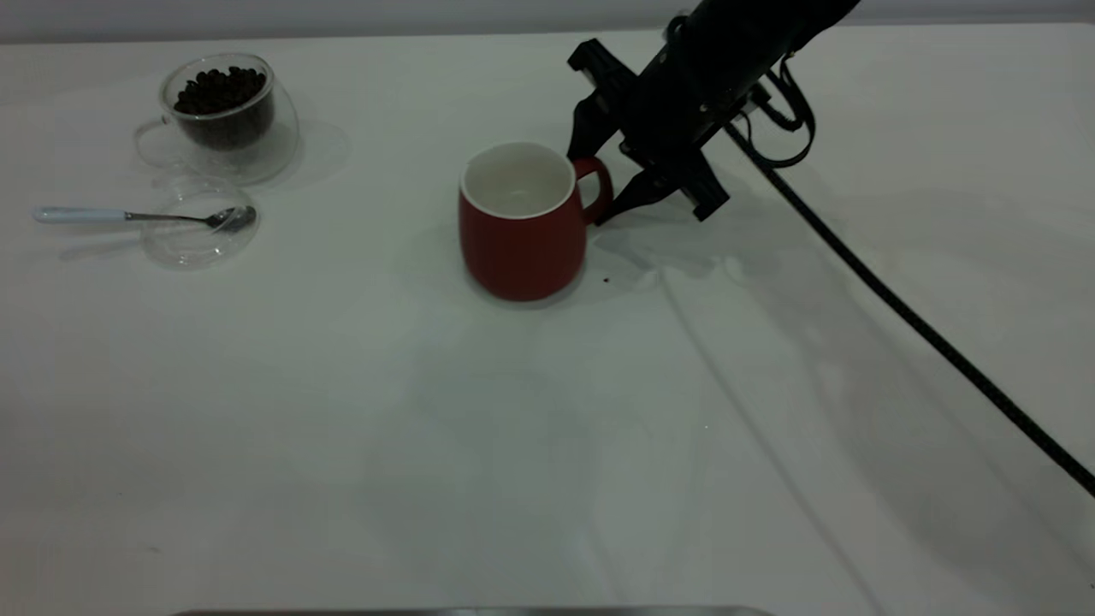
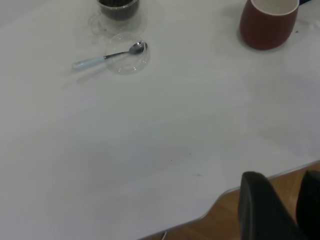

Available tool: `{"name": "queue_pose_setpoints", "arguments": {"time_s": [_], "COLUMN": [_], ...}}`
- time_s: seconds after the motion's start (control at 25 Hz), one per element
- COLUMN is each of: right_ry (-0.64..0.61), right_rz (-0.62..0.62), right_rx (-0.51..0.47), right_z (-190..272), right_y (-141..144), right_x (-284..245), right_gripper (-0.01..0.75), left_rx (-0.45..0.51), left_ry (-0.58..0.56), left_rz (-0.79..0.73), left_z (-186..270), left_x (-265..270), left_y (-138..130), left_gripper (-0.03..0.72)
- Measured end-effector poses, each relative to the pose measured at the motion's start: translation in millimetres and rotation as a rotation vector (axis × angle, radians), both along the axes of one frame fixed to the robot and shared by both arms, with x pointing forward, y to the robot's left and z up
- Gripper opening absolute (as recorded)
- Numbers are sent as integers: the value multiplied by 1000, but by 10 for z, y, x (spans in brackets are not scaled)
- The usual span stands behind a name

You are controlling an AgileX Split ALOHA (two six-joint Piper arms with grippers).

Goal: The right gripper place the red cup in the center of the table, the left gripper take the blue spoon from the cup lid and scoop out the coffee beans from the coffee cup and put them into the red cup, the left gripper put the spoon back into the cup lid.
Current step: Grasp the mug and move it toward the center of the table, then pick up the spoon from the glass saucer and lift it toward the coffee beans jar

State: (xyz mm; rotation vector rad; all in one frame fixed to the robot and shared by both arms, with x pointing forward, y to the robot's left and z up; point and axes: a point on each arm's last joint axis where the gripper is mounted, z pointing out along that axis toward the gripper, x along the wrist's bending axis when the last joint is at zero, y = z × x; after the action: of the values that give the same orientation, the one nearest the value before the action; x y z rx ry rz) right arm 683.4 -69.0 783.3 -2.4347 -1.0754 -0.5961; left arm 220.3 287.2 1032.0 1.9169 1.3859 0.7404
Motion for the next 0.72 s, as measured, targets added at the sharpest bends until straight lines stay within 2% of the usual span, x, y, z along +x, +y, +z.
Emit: {"name": "queue_pose_setpoints", "arguments": {"time_s": [0.28,0.56,0.72], "right_ry": [-104,-175,-218], "right_rz": [-47,81,87], "right_rx": [-35,-75,-97], "right_z": [31,30,44], "right_y": [-178,-201,-296], "right_x": [158,163,224], "right_gripper": [457,457,457], "left_rx": [-1,-1,-1], "left_ry": [0,0,0], "left_rz": [1,1,1], "left_z": [0,0,0], "left_x": [0,0,0], "left_y": [0,0,0], "left_gripper": [236,236,236]}}
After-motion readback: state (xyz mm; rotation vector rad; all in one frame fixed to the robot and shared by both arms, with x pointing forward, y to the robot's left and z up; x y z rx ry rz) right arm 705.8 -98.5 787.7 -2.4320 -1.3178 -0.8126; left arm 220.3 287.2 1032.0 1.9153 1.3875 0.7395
